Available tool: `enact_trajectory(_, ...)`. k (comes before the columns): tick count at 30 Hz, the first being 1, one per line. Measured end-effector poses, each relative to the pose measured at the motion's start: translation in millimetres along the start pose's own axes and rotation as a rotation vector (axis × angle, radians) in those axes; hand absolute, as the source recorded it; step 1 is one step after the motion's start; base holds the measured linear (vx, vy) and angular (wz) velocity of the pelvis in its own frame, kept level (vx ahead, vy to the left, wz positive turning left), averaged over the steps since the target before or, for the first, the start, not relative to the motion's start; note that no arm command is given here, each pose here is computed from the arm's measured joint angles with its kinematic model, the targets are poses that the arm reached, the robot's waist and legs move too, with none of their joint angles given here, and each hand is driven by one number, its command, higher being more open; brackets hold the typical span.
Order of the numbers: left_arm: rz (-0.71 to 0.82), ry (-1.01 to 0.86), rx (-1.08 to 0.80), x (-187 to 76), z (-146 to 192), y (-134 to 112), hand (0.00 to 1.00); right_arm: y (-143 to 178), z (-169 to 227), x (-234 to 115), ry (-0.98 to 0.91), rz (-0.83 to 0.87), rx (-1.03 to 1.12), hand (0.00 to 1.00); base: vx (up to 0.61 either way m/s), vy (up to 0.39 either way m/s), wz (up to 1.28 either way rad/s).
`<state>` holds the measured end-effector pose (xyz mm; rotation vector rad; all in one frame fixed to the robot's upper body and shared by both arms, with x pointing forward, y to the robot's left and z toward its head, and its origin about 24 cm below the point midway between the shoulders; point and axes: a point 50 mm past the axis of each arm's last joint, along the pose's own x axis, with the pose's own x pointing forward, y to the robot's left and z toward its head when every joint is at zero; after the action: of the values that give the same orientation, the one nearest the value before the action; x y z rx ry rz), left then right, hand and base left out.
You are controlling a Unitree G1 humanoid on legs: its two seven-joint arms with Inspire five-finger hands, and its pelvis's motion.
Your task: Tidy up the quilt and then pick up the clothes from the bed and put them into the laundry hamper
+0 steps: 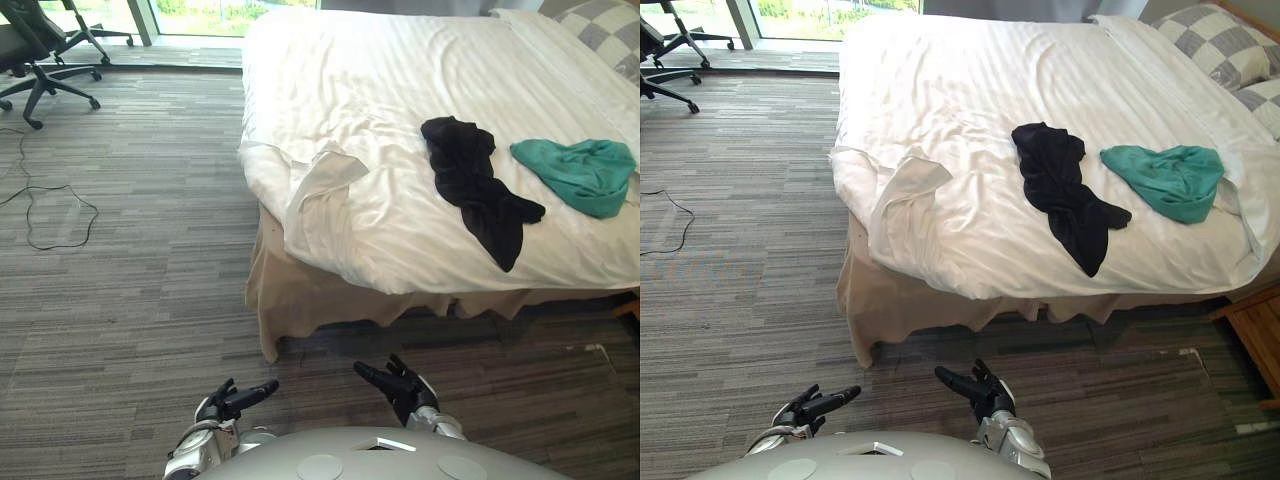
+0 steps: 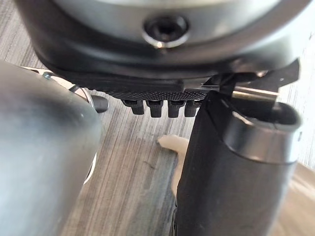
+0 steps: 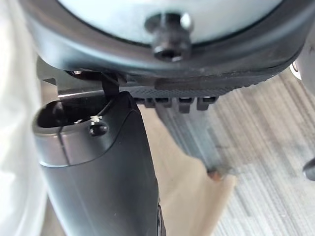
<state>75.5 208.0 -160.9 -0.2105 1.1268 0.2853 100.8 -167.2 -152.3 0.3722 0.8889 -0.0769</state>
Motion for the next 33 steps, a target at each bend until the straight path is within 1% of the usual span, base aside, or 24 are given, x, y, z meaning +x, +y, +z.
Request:
enact_trajectory(2,-0.011,0.005,0.006,1,3,-2,1.00,5,2,1,-0.020,0.014,-0.005,1.00,0.08,-0.162,-0.12)
enact_trajectory(3,-0.027,0.020,0.010,2,1,-8,1.00,5,-1,0,-0.008,0.011,-0.001,1.00,0.09,-0.177,-0.21)
enact_trajectory(6,-0.071,0.040,0.009,2,-7,-22,1.00,-15,5,-4,-0.012,-0.036,-0.047,1.00,0.05,-0.088,-0.20)
enact_trajectory(8,-0.093,0.042,0.007,2,-9,-27,1.00,-24,2,-8,0.000,-0.070,-0.057,1.00,0.01,-0.039,-0.07)
enact_trajectory(10,-0.102,0.040,0.008,1,-10,-27,1.00,-28,-1,-11,0.010,-0.084,-0.058,1.00,0.03,-0.015,-0.10)
enact_trajectory(13,-0.117,0.035,0.082,2,-5,-25,1.00,-24,4,-8,-0.012,-0.081,-0.068,1.00,-0.04,0.045,0.04)
enact_trajectory(15,-0.115,0.022,0.152,5,7,-21,1.00,-13,18,-2,-0.099,-0.051,-0.077,1.00,-0.07,0.015,0.61)
enact_trajectory(16,-0.102,0.022,0.158,5,9,-17,1.00,-8,16,-1,-0.104,-0.041,-0.066,1.00,-0.03,-0.021,0.54)
enact_trajectory(17,-0.095,0.033,0.145,6,8,-17,1.00,-2,-3,-4,-0.040,-0.045,-0.061,1.00,0.00,-0.013,0.19)
enact_trajectory(23,-0.094,0.032,0.140,6,8,-17,1.00,-2,-3,-4,-0.040,-0.045,-0.061,1.00,0.00,0.000,0.00)
enact_trajectory(26,-0.078,0.023,0.047,6,7,-13,1.00,-3,-3,-4,-0.041,-0.048,-0.056,1.00,0.00,0.001,0.04)
enact_trajectory(29,-0.004,-0.005,-0.140,6,5,-5,1.00,-4,-6,-5,-0.039,-0.057,-0.023,1.00,0.01,0.008,0.11)
enact_trajectory(31,0.120,-0.053,-0.385,4,3,8,1.00,-4,-9,-5,-0.029,-0.060,-0.015,1.00,0.01,0.006,0.09)
enact_trajectory(32,0.155,-0.059,-0.450,3,2,11,1.00,-4,-10,-5,-0.024,-0.061,-0.013,1.00,0.01,-0.016,0.08)
enact_trajectory(33,0.236,-0.075,-0.577,1,-1,19,1.00,-4,-12,-6,-0.020,-0.064,-0.012,1.00,0.01,-0.012,0.04)
